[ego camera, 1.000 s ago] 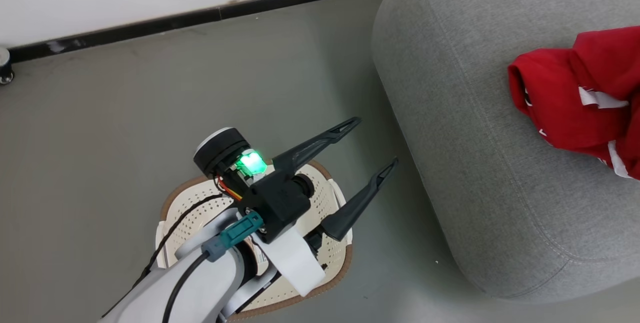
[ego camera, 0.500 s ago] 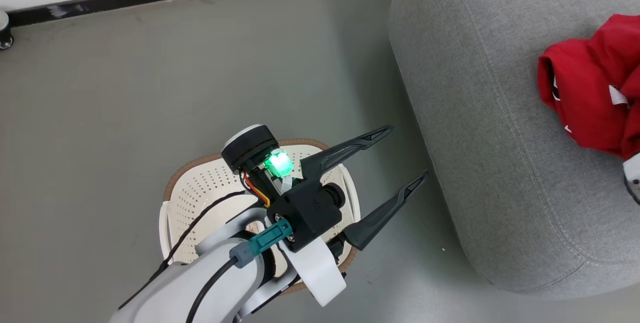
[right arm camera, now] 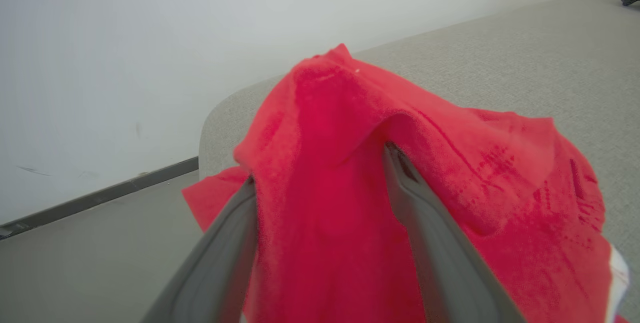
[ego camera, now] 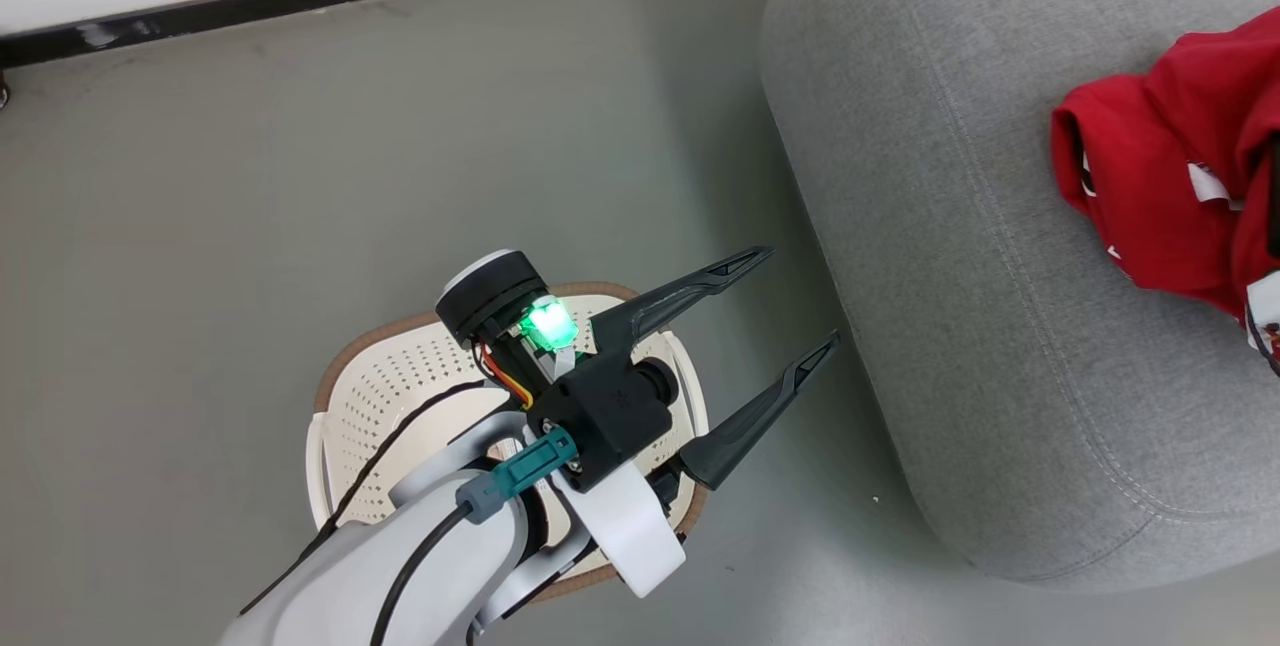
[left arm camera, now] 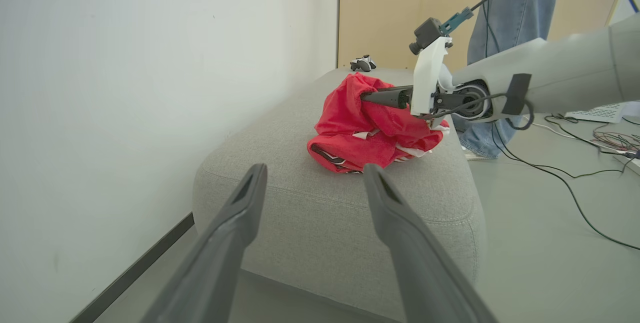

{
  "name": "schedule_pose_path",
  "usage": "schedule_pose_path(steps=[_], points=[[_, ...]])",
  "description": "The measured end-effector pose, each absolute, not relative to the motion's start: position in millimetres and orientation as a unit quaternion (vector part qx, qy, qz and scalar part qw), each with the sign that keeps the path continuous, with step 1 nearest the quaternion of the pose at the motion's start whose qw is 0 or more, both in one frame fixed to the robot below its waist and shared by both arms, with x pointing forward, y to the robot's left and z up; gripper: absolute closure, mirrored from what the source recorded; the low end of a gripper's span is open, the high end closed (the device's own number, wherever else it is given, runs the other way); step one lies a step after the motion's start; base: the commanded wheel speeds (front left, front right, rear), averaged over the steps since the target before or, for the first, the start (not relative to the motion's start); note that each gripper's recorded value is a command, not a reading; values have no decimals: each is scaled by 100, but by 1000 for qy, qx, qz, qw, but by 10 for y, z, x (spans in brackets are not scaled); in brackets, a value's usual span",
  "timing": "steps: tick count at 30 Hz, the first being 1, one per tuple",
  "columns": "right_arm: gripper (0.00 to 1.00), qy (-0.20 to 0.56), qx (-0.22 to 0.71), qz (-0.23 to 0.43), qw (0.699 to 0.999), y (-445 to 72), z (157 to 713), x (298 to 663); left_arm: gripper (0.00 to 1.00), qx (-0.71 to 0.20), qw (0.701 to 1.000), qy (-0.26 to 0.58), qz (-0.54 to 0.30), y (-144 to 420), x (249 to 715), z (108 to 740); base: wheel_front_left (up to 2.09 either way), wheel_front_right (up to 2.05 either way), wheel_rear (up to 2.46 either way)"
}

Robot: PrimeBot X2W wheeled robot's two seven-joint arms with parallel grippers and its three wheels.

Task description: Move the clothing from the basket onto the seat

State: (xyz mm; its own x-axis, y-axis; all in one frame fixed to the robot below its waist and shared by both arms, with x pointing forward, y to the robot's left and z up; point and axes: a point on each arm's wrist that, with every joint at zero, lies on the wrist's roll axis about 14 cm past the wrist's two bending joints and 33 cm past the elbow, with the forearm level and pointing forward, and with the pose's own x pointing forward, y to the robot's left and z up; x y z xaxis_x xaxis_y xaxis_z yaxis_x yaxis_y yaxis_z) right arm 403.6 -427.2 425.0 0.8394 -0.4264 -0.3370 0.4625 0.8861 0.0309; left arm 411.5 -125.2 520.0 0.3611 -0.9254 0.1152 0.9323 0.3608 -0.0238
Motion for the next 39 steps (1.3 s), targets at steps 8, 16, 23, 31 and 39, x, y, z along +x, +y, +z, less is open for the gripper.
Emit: schedule_pose_path(steps=[8, 16, 23, 31, 39], points=[[0, 137, 53, -238, 960, -4351, 4416, 3945, 0, -46, 820, -44, -568, -1309, 4094, 5214, 0, 0, 0], [0, 86, 44, -226, 969, -4357, 4758, 3899, 0, -44, 819, -59, -569, -1334, 4074, 5299, 0, 0, 0], [0, 61, 33, -206, 976, -4262, 4925, 3849, 0, -43, 823, -62, -563, -1303, 4018, 5336, 0, 0, 0], [0, 34, 22, -164, 986, -3996, 5093, 3945, 0, -43, 848, -61, -525, -1142, 4059, 5359, 0, 0, 0], [0, 7, 16, -119, 993, -3668, 5234, 4064, 0, -47, 884, -50, -462, -833, 4163, 5334, 0, 0, 0]])
